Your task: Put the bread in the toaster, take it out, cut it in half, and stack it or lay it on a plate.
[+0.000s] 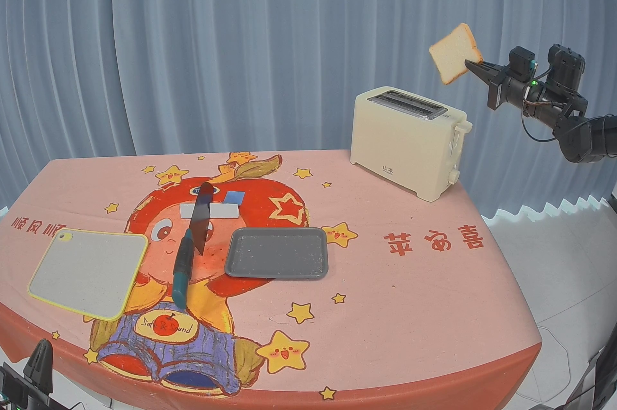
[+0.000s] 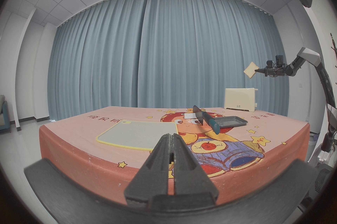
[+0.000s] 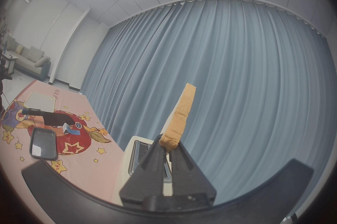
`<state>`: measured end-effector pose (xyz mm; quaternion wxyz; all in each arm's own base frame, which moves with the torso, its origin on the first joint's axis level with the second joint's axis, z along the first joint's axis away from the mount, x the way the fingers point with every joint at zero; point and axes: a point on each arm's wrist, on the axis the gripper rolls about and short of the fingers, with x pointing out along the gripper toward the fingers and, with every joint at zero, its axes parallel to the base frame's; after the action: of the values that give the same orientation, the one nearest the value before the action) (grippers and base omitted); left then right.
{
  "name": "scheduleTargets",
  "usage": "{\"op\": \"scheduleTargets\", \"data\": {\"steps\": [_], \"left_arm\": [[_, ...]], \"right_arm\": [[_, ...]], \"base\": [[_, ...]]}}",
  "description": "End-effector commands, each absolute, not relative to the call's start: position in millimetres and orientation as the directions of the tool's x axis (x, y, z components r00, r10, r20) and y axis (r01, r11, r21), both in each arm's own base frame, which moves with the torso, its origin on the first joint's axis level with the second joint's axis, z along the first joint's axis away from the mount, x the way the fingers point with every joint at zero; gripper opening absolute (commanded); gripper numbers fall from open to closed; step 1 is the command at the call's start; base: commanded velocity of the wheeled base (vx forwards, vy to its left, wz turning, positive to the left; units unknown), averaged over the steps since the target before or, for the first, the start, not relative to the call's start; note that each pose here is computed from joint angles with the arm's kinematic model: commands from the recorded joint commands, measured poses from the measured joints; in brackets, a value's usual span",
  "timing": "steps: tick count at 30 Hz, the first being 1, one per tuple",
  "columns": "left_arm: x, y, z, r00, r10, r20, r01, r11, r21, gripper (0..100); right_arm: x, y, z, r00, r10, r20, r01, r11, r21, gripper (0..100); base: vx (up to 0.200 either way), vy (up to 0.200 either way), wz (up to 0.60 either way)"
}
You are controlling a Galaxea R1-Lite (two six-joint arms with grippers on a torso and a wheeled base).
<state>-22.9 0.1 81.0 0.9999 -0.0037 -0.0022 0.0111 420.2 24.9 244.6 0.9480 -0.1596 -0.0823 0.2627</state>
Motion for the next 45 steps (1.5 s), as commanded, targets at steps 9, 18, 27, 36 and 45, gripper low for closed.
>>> {"op": "scheduleTargets", "data": {"steps": [9,18,27,36,45], "left_arm": [[-22.8,0.1,75.8,1.000,0.023,0.003,-0.023,1.000,-0.008,0],[-22.8,0.1,75.8,1.000,0.023,0.003,-0.023,1.000,-0.008,0],[-22.8,0.1,75.8,1.000,0.023,0.003,-0.023,1.000,-0.008,0],[-22.8,0.1,75.8,1.000,0.023,0.003,-0.023,1.000,-0.008,0],[-22.8,0.1,75.8,1.000,0.023,0.003,-0.023,1.000,-0.008,0]], "right_arm": [[431.2,25.2,248.3,0.843,0.530,0.090,-0.467,0.805,-0.366,0],[438.0,24.9,244.6,0.841,0.534,0.091,-0.466,0.800,-0.378,0],[439.8,22.5,240.8,0.836,0.543,0.082,-0.475,0.791,-0.386,0],[448.6,25.9,220.5,0.824,0.564,0.045,-0.509,0.773,-0.379,0],[453.0,32.3,209.2,0.816,0.577,0.026,-0.520,0.753,-0.403,0]], "base": [[0.000,0.000,0.00],[0.000,0.000,0.00],[0.000,0.000,0.00],[0.000,0.000,0.00],[0.000,0.000,0.00]]}}
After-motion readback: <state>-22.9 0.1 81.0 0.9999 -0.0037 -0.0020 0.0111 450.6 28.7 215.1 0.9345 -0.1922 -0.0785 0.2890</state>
